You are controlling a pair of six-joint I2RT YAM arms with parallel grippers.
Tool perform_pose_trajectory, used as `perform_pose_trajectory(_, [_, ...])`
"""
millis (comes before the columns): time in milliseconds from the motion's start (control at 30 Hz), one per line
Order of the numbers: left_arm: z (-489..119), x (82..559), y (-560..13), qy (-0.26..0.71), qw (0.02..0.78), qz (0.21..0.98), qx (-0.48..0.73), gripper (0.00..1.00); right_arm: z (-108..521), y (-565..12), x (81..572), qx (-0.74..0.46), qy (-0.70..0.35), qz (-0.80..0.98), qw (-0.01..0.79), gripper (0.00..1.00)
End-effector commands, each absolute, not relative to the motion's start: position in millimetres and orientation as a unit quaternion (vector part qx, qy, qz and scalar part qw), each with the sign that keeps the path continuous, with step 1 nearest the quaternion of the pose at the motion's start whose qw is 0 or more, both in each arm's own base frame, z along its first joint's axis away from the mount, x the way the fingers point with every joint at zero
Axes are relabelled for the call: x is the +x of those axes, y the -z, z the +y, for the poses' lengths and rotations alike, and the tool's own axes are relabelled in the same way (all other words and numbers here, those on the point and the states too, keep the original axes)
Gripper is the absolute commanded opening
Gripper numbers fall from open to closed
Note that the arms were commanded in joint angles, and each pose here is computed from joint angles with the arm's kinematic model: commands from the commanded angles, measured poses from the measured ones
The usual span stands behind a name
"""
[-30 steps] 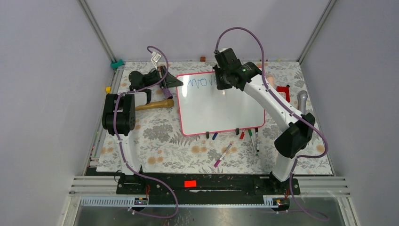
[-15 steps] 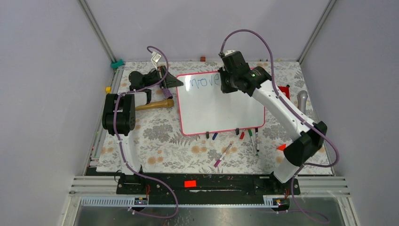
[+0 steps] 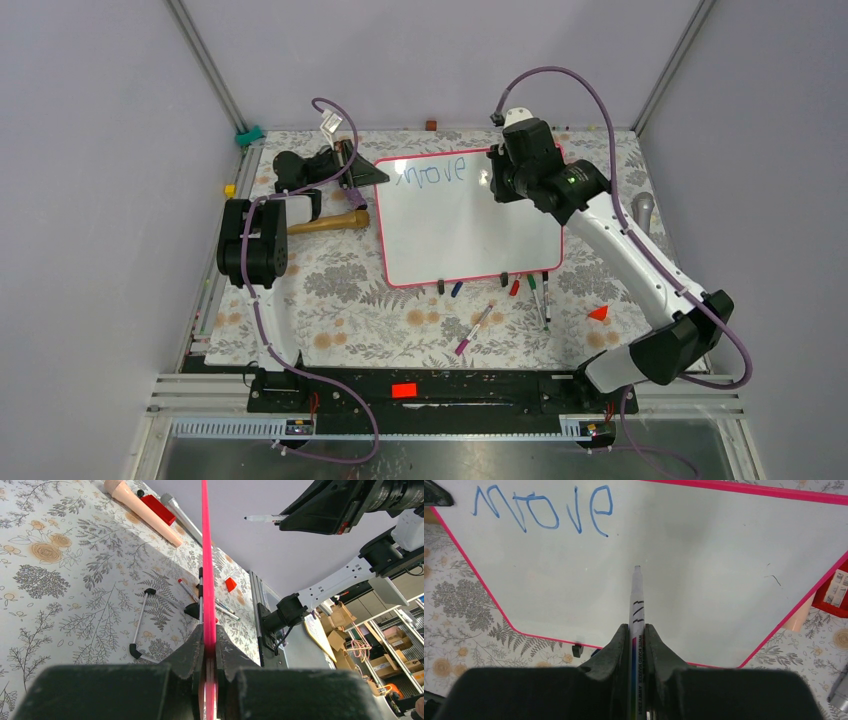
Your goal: Write a sentence on the whiteboard
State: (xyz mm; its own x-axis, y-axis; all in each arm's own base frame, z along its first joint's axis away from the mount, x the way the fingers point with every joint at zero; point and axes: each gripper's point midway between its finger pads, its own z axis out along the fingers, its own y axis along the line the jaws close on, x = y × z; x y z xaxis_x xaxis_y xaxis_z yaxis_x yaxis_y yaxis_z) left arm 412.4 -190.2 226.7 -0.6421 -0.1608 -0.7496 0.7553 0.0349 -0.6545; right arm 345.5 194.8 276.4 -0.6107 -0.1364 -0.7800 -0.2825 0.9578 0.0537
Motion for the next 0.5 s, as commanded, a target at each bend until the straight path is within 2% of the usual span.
perform_pose_trajectory(0, [-182.3, 411.6, -242.3, 0.64, 0.378, 0.615, 0.264, 0.0, 178.9, -293.4, 343.7, -0.108, -0.078, 0.883, 0.449, 0.0])
perform_pose_trajectory(467, [-180.2, 410.2, -256.3, 0.635, 0.394, 0.608, 0.27, 0.0, 148.1, -302.3, 283.7, -0.08, -0.097, 0.9, 0.418, 0.0])
